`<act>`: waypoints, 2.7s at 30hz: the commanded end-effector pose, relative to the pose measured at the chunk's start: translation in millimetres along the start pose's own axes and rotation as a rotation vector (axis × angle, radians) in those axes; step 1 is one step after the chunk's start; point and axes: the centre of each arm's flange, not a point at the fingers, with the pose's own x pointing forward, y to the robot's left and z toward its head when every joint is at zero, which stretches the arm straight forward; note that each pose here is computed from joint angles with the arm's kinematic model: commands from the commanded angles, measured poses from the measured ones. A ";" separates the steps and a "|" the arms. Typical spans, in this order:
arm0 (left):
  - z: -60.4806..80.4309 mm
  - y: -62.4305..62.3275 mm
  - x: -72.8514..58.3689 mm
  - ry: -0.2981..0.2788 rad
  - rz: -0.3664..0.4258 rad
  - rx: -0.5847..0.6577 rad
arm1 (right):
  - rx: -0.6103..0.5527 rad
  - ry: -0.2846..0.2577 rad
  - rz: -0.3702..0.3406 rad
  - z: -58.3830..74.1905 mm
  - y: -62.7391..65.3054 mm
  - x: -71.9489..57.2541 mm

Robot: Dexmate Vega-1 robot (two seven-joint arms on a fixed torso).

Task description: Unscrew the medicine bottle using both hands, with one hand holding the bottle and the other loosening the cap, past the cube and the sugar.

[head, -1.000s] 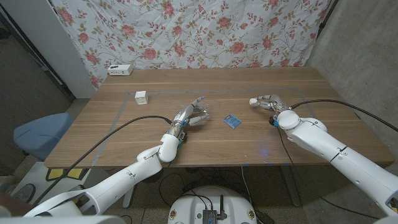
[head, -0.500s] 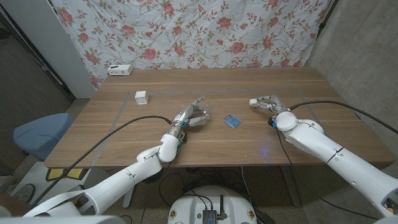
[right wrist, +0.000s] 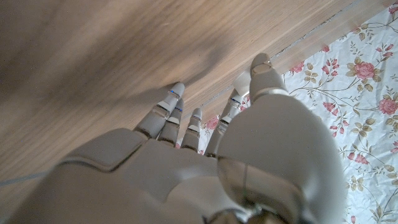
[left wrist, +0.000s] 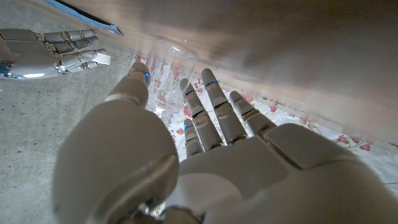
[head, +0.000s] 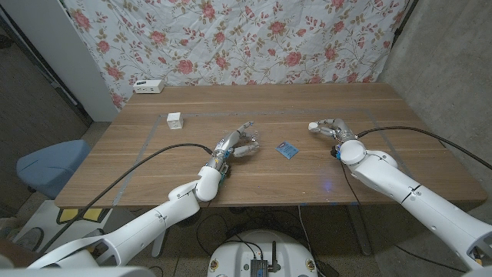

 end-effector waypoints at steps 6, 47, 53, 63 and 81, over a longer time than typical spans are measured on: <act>-3.0 -1.4 -1.4 0.004 -0.009 0.001 | 0.001 0.016 -0.016 -9.8 4.6 1.5; -3.9 1.9 2.4 0.001 -0.030 -0.021 | -0.023 0.046 -0.030 -26.1 16.4 6.8; -2.9 2.9 2.9 -0.006 -0.035 -0.030 | -0.028 0.041 -0.035 -27.4 18.4 7.2; -2.1 4.2 4.1 -0.009 -0.037 -0.031 | -0.031 0.034 -0.036 -27.6 20.0 6.7; -3.0 6.3 4.4 -0.002 -0.017 -0.021 | -0.050 0.043 0.006 -27.3 21.5 7.0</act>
